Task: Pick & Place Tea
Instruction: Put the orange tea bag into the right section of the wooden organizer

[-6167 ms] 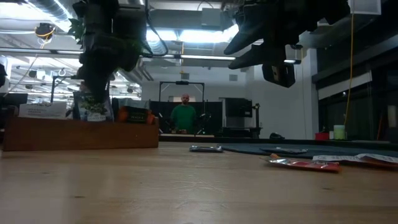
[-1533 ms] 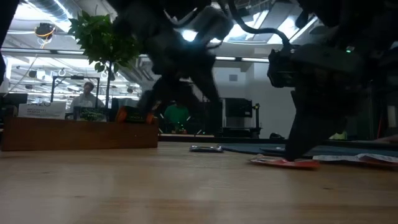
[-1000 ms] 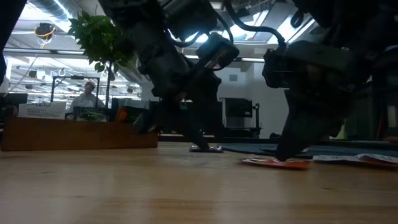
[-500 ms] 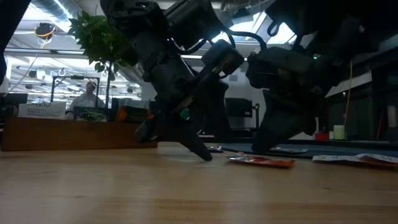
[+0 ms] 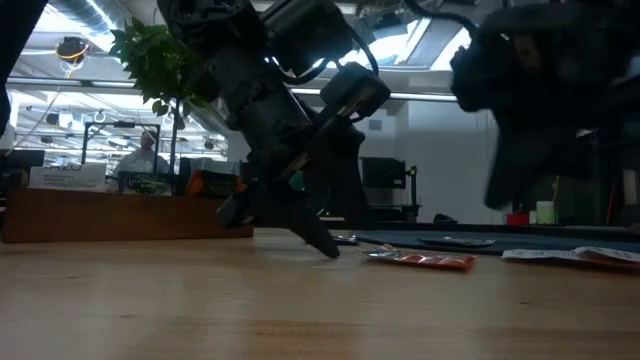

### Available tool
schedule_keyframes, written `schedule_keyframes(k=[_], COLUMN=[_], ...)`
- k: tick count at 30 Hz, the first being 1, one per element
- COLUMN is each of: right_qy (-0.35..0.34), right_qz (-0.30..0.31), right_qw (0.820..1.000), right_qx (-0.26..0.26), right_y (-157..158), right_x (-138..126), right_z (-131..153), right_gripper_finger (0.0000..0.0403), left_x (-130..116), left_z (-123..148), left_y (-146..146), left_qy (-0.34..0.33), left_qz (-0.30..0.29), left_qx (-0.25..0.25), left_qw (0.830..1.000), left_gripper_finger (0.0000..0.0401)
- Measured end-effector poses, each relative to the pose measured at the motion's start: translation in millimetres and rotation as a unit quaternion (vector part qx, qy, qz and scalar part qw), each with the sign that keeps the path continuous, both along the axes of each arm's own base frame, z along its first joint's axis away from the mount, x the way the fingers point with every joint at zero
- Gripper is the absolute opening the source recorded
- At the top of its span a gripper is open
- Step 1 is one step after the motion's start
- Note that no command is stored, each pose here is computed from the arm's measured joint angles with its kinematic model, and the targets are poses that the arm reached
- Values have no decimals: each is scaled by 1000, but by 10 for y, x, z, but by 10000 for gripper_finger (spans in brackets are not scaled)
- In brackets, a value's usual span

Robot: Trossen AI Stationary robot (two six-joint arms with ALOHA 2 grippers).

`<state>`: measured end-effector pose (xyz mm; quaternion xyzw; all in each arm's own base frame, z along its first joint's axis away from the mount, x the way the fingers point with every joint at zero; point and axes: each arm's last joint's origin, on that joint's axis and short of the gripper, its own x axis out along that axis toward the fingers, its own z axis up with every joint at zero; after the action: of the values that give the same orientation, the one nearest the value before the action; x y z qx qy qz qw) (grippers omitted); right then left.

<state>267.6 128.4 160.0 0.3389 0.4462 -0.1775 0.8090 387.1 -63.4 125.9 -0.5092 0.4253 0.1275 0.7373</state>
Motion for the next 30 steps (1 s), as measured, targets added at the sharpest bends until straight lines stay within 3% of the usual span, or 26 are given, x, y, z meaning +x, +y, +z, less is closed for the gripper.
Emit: schedule_keyframes(k=[9,17,30], right_qy=[22,31,18], right_qz=[-8,-4,9], right_qw=[999,998,999], right_qx=[44,51,46], right_y=[85,44,-104], right_x=[90,219,321], right_z=[-243,-470,-484], right_gripper_finger=[2,2,2], left_x=[12,10,21], left_z=[9,9,-49], left_y=[2,2,-16], left_qy=[-8,-9,-4], left_qz=[2,-3,-7], left_qx=[1,6,7], left_qw=[1000,1000,1000], left_gripper_finger=[169,169,169])
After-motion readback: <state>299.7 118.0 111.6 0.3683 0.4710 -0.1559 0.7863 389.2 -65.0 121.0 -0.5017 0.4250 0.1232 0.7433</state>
